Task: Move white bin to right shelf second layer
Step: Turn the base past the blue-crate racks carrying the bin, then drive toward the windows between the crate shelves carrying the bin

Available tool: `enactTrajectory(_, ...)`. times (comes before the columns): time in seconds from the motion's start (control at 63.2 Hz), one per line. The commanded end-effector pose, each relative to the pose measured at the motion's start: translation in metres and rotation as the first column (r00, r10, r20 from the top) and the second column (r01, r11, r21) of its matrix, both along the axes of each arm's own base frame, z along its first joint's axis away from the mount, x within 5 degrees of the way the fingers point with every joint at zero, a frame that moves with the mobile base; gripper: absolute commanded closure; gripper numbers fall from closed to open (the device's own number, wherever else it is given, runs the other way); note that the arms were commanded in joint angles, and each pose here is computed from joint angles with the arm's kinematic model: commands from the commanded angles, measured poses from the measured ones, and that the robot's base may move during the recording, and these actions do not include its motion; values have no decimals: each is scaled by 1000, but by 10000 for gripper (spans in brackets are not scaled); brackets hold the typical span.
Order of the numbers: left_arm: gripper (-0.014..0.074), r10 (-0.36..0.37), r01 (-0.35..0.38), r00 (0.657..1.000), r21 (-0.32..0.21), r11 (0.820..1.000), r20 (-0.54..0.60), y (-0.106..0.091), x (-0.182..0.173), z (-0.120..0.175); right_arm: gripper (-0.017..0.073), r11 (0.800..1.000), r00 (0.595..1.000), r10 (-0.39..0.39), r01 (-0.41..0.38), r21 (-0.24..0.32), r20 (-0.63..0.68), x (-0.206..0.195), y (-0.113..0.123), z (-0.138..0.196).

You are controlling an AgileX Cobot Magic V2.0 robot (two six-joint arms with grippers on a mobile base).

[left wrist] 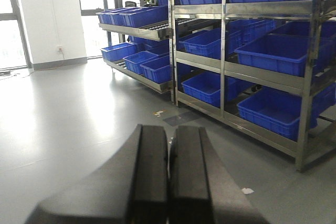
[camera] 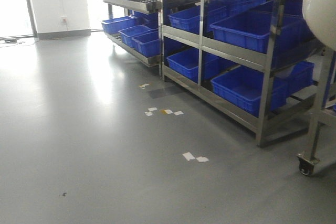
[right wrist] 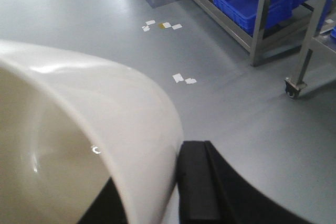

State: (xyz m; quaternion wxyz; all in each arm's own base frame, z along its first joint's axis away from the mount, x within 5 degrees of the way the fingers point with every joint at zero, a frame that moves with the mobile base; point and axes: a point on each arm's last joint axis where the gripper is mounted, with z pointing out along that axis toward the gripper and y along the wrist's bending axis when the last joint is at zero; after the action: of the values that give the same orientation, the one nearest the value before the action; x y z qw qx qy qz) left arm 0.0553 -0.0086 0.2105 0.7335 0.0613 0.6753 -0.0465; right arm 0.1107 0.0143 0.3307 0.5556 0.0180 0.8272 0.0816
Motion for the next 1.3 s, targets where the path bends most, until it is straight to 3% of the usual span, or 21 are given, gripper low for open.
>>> enactTrajectory(0.0, 509, 5, -3, 998, -23, 1000, 64, 1, 0, -3, 503, 1000, 991, -4, 2, 14, 135, 2, 0, 19)
enactTrajectory(1.281, 509, 5, -3, 998, -23, 1000, 64, 1, 0, -3, 503, 1000, 991, -4, 2, 14, 135, 2, 0, 19)
